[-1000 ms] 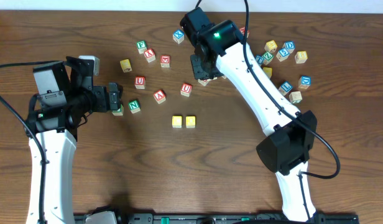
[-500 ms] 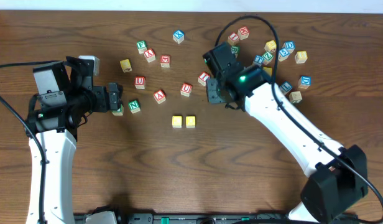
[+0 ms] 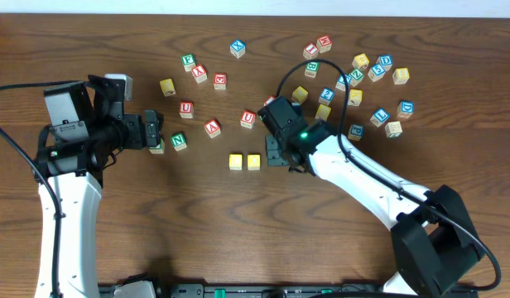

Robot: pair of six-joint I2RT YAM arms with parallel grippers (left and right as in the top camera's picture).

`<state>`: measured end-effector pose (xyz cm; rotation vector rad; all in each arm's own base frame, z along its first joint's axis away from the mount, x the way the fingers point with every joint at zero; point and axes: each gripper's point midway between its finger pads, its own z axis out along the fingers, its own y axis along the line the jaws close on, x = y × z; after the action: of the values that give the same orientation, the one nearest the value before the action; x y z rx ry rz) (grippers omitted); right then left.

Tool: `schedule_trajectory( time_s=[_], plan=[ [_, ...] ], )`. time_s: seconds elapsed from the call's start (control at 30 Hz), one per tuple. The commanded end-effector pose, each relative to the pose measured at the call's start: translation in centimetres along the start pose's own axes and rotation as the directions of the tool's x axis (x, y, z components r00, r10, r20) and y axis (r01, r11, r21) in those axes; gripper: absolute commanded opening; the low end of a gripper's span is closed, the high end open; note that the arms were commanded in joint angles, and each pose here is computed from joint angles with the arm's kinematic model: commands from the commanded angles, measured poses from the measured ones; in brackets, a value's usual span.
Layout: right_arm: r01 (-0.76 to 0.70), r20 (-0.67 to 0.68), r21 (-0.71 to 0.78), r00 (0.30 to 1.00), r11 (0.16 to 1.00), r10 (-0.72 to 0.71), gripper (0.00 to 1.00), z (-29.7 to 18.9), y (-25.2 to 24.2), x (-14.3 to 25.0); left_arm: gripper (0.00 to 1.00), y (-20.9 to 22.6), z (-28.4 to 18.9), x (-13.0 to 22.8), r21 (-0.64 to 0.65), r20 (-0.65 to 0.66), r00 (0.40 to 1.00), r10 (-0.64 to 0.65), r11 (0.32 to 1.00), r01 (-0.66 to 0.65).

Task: Spell out CORL
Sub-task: 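Carry the R block toward the right of the O block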

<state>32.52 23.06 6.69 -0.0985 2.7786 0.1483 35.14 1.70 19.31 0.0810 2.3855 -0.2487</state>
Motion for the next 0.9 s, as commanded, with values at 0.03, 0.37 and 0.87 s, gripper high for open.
schedule_trajectory(
  time_s=[0.03,0.37,0.87],
  plan=[
    [-0.014,0.004,-0.004,1.000,1.000,0.014,0.04,0.9,0.6,1.0,0.99,0.1,0.0,0.0,-0.003,-0.001,1.000,0.007,1.000,-0.007],
    [-0.014,0.006,0.052,1.000,0.999,0.014,0.04,2.5,0.7,2.2,0.99,0.2,0.0,0.0,-0.004,-0.002,1.000,0.007,1.000,-0.007],
    [-0.009,-0.012,0.062,1.000,0.998,0.010,0.02,4.3,1.1,2.9,0.99,0.1,0.0,0.0,-0.003,-0.002,1.000,0.007,1.000,-0.007]
  ],
)
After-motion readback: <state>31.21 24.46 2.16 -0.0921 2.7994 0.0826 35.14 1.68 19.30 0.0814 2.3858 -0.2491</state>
